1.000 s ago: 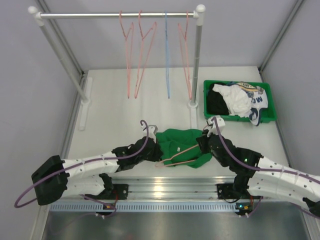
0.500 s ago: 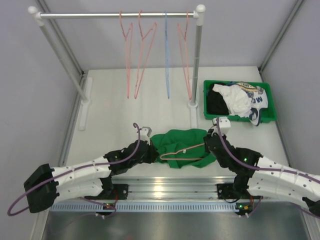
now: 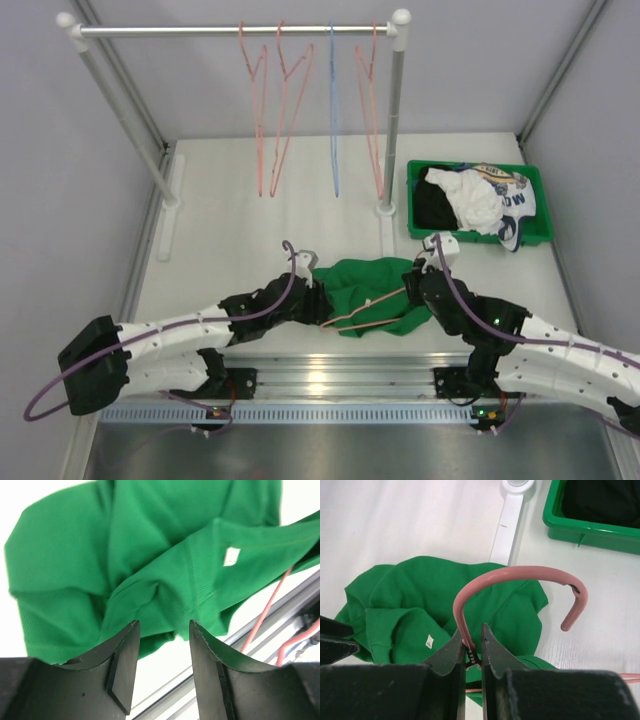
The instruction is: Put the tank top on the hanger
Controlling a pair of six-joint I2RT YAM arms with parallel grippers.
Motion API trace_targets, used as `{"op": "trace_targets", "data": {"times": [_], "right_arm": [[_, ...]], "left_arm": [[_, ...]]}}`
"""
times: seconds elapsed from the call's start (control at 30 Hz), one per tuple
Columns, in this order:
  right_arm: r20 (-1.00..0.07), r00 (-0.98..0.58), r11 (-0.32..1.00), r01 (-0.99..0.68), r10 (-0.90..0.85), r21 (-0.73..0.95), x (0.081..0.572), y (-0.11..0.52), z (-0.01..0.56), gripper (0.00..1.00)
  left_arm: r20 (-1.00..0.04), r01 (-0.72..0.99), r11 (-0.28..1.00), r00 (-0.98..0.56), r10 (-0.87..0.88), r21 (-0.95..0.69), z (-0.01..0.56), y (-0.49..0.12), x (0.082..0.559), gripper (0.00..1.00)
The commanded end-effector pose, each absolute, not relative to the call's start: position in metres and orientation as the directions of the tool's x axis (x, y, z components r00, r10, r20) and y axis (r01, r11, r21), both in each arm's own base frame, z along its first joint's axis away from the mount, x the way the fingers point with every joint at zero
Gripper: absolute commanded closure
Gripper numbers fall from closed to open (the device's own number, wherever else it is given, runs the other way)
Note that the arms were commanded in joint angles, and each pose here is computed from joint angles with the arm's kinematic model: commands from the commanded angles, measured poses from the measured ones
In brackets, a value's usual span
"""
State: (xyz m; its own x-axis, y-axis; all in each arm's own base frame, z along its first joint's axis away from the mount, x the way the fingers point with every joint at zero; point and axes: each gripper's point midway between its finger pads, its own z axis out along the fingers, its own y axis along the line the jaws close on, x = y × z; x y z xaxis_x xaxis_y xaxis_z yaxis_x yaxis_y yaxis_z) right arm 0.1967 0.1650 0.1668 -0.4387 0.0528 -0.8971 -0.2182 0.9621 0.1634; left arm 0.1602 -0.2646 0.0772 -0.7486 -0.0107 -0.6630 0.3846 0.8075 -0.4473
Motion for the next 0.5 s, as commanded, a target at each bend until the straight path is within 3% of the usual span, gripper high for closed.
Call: {"op": "trace_targets", "data": {"times": [0.0,0.2,0.47], "right_arm": [[-0.910,-0.399,0.936,-0.264,0.113,0.232,0.196,0.177,0.187,1.00],[-0.909,-0.398,0.937,-0.256,0.120,0.236,0.194,0.170,0.185,1.00],[-0.906,-0.402,0.944,-0.230,0.128,0.236,0.194,0.166,0.183,1.00]], "left_arm": [[-0.709,0.450,0.741,-0.703,-0.051,-0.499,0.113,-0.292,0.171,0.51],[-0.712,0.458,0.730,-0.700,-0.056,-0.507,0.115,-0.298,0.173,0.51],[-0.690,0.454,0.753,-0.724,0.000,-0.477,0.108,-0.310,0.178,0.43]]}}
